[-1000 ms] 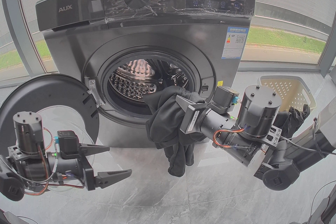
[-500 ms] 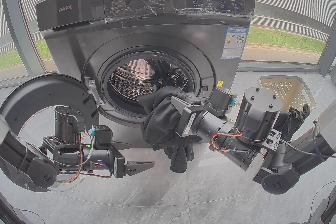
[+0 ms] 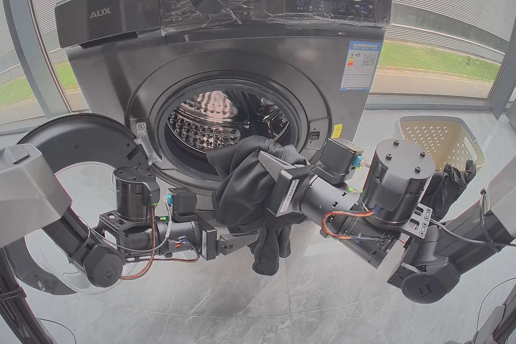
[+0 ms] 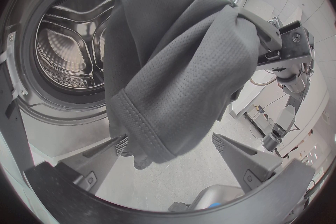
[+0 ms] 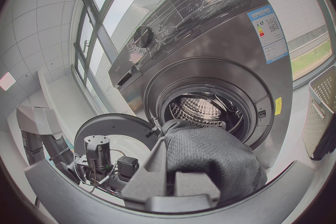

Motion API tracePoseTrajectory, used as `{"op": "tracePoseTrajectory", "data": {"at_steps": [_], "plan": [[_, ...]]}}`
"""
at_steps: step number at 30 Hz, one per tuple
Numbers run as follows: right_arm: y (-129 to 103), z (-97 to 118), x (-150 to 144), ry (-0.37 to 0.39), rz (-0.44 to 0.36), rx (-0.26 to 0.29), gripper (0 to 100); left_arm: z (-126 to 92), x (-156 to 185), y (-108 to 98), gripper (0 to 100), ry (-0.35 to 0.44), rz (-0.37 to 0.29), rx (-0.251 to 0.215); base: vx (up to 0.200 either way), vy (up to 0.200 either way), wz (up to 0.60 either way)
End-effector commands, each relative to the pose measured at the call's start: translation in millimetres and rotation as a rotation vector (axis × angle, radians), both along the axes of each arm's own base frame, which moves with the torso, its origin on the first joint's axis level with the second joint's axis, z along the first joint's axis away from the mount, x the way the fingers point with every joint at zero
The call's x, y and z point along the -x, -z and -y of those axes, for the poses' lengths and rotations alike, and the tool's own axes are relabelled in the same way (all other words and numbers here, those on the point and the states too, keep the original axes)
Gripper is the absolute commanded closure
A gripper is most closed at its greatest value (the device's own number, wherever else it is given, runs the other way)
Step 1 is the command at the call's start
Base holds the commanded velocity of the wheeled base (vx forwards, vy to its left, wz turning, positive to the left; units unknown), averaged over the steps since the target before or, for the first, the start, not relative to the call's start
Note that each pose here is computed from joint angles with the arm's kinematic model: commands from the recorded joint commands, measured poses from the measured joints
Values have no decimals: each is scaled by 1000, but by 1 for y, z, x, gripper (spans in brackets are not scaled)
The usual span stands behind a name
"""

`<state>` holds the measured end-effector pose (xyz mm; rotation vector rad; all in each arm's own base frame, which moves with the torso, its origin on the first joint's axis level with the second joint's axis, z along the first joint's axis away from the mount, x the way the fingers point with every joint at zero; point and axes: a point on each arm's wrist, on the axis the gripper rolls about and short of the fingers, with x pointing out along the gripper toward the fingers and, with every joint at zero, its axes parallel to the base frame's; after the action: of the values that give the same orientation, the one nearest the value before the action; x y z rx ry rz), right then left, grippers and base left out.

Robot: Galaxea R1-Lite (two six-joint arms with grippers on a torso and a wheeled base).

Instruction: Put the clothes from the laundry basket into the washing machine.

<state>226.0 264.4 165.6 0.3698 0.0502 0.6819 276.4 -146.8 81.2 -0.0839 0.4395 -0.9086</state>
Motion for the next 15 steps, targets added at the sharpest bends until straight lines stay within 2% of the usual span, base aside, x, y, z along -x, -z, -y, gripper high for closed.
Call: {"op": "tracePoseTrajectory", "data": {"at_steps": [1, 4, 8, 12, 13, 15], "plan": [[1, 1, 1, -1, 0, -1, 100, 7, -5, 8, 0, 11, 3, 2, 0, 0, 0], [4, 2, 2, -1, 0, 2, 100, 10, -8, 7, 0, 7, 45, 23, 0, 0, 0], [7, 3, 3, -1, -6, 9, 100, 14, -17, 7, 0, -60, 123, 44, 0, 0, 0], [6, 3, 3, -1, -4, 7, 100, 16, -17, 5, 0, -70, 138, 71, 0, 0, 0], [6, 3, 2, 0, -4, 7, 100, 17, -16, 6, 100, -68, 133, 73, 0, 0, 0], [6, 3, 3, -1, -4, 7, 100, 17, -16, 6, 100, -66, 132, 74, 0, 0, 0]]}}
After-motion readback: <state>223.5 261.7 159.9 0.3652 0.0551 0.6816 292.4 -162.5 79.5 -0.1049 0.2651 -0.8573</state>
